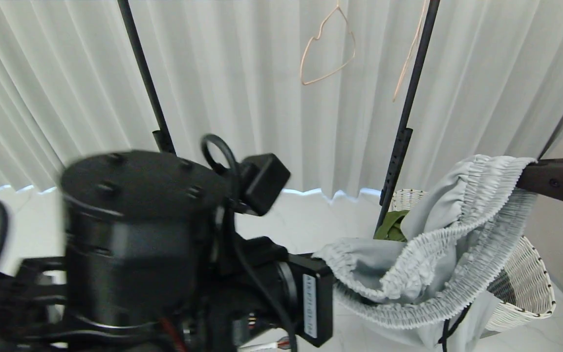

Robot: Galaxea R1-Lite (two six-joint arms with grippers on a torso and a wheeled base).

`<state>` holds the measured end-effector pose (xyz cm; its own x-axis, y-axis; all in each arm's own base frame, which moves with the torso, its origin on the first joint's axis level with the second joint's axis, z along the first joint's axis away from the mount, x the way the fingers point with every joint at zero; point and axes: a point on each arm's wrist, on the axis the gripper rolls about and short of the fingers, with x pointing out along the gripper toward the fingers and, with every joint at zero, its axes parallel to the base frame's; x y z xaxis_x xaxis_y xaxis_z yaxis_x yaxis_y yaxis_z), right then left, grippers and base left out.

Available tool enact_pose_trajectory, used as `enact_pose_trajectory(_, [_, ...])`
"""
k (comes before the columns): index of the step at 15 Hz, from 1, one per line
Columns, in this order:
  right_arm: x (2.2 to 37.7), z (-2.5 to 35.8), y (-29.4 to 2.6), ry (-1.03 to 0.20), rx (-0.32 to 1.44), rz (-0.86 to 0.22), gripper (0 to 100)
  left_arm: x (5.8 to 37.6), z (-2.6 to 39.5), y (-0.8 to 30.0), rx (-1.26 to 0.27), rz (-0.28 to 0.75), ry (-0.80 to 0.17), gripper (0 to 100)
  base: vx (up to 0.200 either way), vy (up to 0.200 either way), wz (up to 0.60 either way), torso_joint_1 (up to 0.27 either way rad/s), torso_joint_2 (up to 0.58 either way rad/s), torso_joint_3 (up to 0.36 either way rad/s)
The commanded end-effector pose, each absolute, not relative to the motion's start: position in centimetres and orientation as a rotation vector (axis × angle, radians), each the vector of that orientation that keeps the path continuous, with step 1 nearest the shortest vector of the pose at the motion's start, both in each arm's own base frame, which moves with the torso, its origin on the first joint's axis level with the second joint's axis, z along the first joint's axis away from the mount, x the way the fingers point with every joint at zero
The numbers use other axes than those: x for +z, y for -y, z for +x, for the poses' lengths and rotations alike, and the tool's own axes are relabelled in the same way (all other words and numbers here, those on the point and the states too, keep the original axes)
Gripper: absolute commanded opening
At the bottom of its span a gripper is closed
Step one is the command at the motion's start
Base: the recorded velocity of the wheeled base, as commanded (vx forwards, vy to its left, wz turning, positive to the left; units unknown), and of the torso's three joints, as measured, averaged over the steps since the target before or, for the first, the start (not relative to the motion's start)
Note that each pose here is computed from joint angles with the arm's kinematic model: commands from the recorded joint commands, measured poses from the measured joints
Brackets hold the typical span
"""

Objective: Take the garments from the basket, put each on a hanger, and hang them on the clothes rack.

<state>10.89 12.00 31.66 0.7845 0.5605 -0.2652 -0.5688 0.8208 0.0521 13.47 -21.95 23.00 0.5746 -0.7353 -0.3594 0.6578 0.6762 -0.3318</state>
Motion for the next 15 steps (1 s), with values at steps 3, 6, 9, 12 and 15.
enact_pose_trajectory(3, [30.3, 11.1, -12.4, -0.272, 0.621, -0.075, 0, 28.5, 9.8, 14.1, -0.793, -0.018, -0.331, 0, 0.000, 0.000, 0.00, 0.000, 0.00, 0.000])
enact_pose_trajectory(6, [30.7, 11.1, -12.5, -0.229, 0.628, -0.090, 0, 29.7, 10.0, 13.9, -0.694, 0.056, -0.247, 0, 0.000, 0.000, 0.00, 0.000, 0.00, 0.000])
enact_pose_trajectory(9, [31.5, 11.2, -12.5, -0.171, 0.626, -0.100, 0, 31.5, 10.3, 14.0, -0.649, 0.049, -0.220, 0, 0.000, 0.000, 0.00, 0.000, 0.00, 0.000])
enact_pose_trajectory(12, [32.9, 11.1, -12.4, -0.119, 0.626, -0.098, 0, 32.9, 11.0, 14.8, -0.577, 0.051, -0.204, 0, 0.000, 0.000, 0.00, 0.000, 0.00, 0.000])
enact_pose_trajectory(15, [34.8, 11.2, -12.5, -0.061, 0.629, -0.090, 0, 33.0, 11.5, 14.9, -0.530, 0.175, -0.163, 0, 0.000, 0.000, 0.00, 0.000, 0.00, 0.000])
